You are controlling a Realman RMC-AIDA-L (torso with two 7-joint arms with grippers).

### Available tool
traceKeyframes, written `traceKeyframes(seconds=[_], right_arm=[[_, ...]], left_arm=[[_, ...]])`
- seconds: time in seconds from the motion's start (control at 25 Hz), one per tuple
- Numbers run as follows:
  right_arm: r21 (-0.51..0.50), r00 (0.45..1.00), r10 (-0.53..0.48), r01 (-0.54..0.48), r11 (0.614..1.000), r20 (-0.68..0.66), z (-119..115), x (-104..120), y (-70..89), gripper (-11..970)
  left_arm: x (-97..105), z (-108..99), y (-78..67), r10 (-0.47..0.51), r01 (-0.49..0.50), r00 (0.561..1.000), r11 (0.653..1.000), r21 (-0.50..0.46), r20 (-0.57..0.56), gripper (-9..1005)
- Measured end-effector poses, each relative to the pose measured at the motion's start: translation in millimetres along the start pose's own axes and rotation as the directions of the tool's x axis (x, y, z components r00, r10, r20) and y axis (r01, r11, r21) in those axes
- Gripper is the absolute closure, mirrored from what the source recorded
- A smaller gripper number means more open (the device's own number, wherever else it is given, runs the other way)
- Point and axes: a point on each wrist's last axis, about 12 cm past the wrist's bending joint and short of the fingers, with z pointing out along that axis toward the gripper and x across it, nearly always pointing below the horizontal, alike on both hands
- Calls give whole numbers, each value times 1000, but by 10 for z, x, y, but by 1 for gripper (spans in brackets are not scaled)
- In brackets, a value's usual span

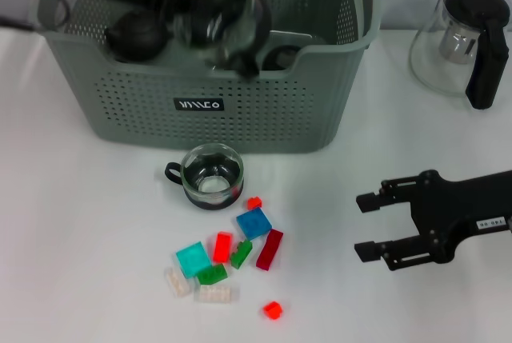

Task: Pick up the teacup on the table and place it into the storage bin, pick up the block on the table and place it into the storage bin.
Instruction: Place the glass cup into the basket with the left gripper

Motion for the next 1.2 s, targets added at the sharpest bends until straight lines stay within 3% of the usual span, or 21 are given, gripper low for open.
traceKeyframes(seconds=[0.28,0.52,0.68,0.96,1.2], right_arm=[[-16,999,30,-30,999,9,-20,25,25,183],[-22,998,57,-57,998,7,-13,34,36,183],[-24,998,63,-63,998,8,-3,34,40,183],[-26,998,67,-67,997,6,4,13,32,183],[-27,998,64,-64,998,6,8,1,27,183]], left_arm=[[-194,443,466,-83,98,992,981,-166,97,937],[-203,814,664,-72,85,996,957,-276,57,938],[-214,994,660,-45,50,999,949,-313,24,939],[-133,1266,525,30,-51,997,942,-331,-69,945],[-94,1350,465,62,-94,993,934,-345,-102,944]])
